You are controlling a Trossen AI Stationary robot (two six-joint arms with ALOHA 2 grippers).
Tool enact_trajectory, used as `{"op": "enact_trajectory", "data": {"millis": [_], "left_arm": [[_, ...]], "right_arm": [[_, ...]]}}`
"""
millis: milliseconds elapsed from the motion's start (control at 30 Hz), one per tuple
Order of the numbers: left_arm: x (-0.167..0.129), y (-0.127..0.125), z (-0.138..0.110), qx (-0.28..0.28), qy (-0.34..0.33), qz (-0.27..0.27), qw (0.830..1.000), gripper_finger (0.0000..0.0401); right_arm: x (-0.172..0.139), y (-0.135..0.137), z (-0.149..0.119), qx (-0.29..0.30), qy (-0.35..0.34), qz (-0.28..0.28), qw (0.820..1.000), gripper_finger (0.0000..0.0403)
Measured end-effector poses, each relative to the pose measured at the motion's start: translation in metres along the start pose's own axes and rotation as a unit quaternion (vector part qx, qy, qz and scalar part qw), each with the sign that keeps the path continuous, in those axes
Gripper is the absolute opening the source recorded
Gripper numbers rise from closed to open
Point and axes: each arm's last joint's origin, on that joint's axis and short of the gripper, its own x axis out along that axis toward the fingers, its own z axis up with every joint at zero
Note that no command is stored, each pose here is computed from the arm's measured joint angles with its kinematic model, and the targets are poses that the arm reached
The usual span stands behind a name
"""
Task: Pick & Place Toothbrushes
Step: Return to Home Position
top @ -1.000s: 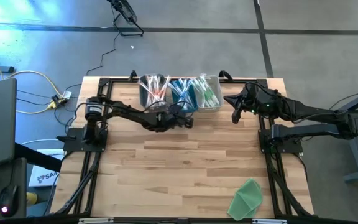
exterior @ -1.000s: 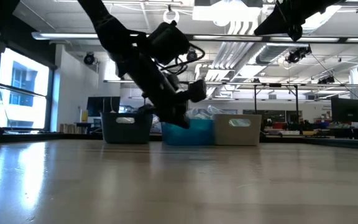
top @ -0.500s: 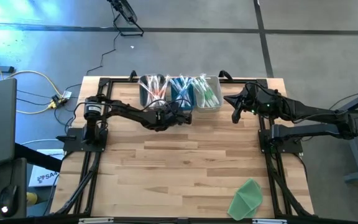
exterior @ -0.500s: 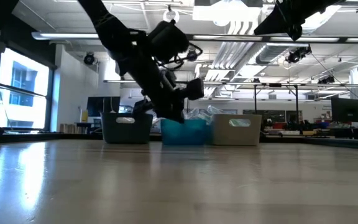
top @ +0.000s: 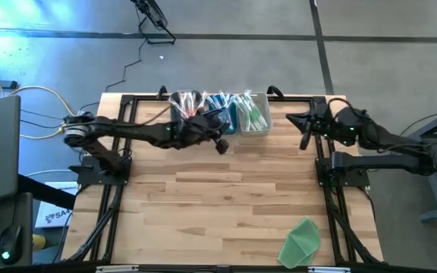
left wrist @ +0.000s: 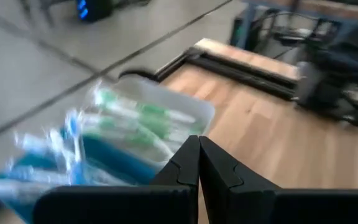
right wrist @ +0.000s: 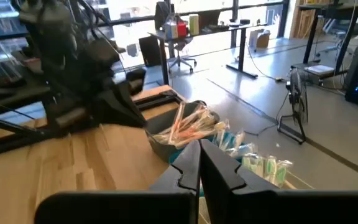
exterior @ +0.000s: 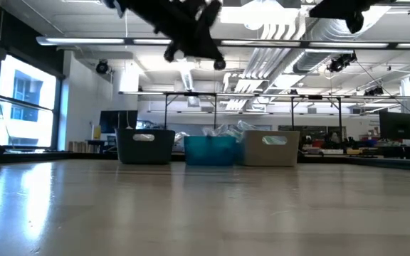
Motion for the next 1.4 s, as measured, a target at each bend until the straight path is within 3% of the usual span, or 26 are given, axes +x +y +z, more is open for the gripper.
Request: {"op": "enact_trajectory", "data": {"millis": [200,367,600,733,867,1033,1200,1400], "left_arm": [[-0.041,0.01,0.031,0.049,-0.022,-0.051,0.997,0.0],[-0.071,0.021,0.046,0.042,-0.027,-0.056,0.997,0.0],[-0.078,0.024,0.037,0.014,0.034,-0.086,0.996,0.0],[-0.074,0.023,0.035,0.021,0.04,-0.084,0.995,0.0],[-0.072,0.023,0.033,0.084,0.042,-0.08,0.992,0.0],[-0.081,0.028,0.034,0.11,0.047,-0.058,0.991,0.0],[-0.098,0.035,0.031,0.143,0.084,-0.084,0.983,0.0],[-0.113,0.042,0.028,0.15,0.052,-0.114,0.981,0.0]], "right_arm": [[-0.022,-0.005,0.0,0.003,-0.012,0.013,1.0,0.0003],[-0.031,-0.008,-0.002,0.003,-0.015,0.006,1.0,0.0004],[-0.032,-0.012,-0.004,0.013,-0.011,-0.052,0.998,0.0005],[-0.032,-0.011,-0.004,0.024,-0.01,-0.039,0.999,0.0005],[-0.032,-0.011,-0.004,0.016,-0.009,-0.031,0.999,0.0005],[-0.034,-0.011,-0.004,0.015,-0.012,-0.028,0.999,0.0005],[-0.044,-0.013,-0.008,0.031,-0.003,-0.016,0.999,0.0005],[-0.066,-0.018,-0.006,0.034,-0.045,0.016,0.998,0.0005]]}}
